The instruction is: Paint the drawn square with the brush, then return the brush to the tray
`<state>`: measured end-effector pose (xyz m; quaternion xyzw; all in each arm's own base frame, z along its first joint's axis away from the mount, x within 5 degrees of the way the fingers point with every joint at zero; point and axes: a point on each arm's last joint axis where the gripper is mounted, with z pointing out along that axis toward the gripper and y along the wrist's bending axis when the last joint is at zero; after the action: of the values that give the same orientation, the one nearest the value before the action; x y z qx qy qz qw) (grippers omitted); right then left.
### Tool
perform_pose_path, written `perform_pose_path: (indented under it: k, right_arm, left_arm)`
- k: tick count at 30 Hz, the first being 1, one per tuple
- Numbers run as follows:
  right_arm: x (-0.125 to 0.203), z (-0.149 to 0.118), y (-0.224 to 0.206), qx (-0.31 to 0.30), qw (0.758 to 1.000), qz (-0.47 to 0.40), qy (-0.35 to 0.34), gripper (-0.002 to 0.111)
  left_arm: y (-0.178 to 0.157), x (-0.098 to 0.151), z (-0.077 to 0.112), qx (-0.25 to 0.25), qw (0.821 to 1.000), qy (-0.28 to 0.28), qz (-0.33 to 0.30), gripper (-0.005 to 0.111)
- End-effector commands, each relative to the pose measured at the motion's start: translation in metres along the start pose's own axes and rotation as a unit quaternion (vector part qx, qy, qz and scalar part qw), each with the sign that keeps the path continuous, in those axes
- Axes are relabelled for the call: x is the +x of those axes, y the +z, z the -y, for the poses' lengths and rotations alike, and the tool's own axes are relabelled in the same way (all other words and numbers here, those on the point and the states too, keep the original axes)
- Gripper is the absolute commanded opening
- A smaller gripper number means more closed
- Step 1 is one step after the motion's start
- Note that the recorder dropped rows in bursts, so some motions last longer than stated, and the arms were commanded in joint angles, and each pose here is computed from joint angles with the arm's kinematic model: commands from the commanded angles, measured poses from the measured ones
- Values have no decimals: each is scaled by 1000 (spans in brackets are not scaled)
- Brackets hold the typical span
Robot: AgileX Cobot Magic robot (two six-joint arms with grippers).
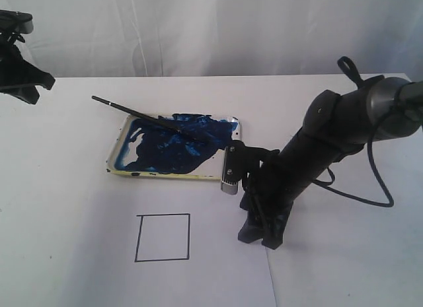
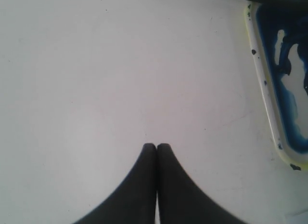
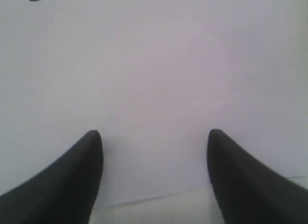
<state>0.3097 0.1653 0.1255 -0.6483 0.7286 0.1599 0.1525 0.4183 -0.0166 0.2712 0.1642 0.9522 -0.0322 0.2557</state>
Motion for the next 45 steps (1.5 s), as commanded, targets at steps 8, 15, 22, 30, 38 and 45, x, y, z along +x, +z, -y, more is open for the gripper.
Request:
perform_pose_path:
  k: [8, 15, 22, 30, 38, 45]
  right_arm:
    - [11, -1, 11, -2, 999, -30, -20, 60]
    - [16, 1, 19, -4, 999, -41, -22, 60]
    - [16, 1, 19, -2, 999, -41, -22, 60]
    - [16, 1, 19, -4, 999, -41, -21, 60]
    - [16, 1, 19, -4, 999, -41, -21, 60]
    - [16, 1, 19, -4, 999, -41, -21, 60]
  left_arm:
    - [-2, -2, 2, 4, 1000, -1, 5, 0]
    - [-2, 0, 3, 9, 1000, -1, -7, 0]
    - [1, -2, 3, 13, 998, 53, -6, 0]
    - [12, -25, -1, 63, 994, 76, -51, 0]
    - [40, -47, 0, 122, 980, 156, -19, 22]
    - [76, -47, 5, 160, 913, 371, 56, 74]
